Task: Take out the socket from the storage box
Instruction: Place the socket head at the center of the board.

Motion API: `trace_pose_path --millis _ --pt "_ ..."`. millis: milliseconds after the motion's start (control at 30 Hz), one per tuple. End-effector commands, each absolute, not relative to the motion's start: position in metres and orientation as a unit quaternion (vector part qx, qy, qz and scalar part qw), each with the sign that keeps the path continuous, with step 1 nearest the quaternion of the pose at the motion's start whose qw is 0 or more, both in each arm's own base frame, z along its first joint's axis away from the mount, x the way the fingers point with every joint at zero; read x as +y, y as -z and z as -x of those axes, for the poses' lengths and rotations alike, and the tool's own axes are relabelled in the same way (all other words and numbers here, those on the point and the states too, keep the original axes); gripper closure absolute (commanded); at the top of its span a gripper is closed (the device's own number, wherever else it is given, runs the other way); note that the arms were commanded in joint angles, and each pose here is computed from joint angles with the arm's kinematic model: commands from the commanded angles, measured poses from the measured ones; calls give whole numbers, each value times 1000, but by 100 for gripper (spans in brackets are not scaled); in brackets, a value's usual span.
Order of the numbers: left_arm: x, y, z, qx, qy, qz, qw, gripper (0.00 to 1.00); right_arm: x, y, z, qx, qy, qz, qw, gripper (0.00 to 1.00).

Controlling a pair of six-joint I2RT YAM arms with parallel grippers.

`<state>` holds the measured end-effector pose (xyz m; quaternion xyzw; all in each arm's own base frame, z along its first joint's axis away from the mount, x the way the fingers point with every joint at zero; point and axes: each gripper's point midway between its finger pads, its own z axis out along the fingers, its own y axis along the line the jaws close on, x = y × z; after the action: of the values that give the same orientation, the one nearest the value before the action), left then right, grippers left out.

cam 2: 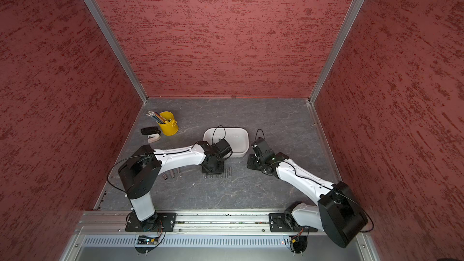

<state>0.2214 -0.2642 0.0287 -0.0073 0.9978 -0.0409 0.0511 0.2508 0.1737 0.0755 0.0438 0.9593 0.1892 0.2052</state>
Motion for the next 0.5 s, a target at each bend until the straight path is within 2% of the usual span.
trace_pose_path --millis 0,267,467 --pt "-265 -59 -225 995 53 5 81 69 173 -79 -252 957 -194 -41 214 64" --pt "-244 -117 -225 988 71 -6 137 67 179 -117 -262 946 -202 2 252 63" --pt "-189 -161 -229 977 95 20 191 65 195 -153 -285 941 -197 60 269 61"
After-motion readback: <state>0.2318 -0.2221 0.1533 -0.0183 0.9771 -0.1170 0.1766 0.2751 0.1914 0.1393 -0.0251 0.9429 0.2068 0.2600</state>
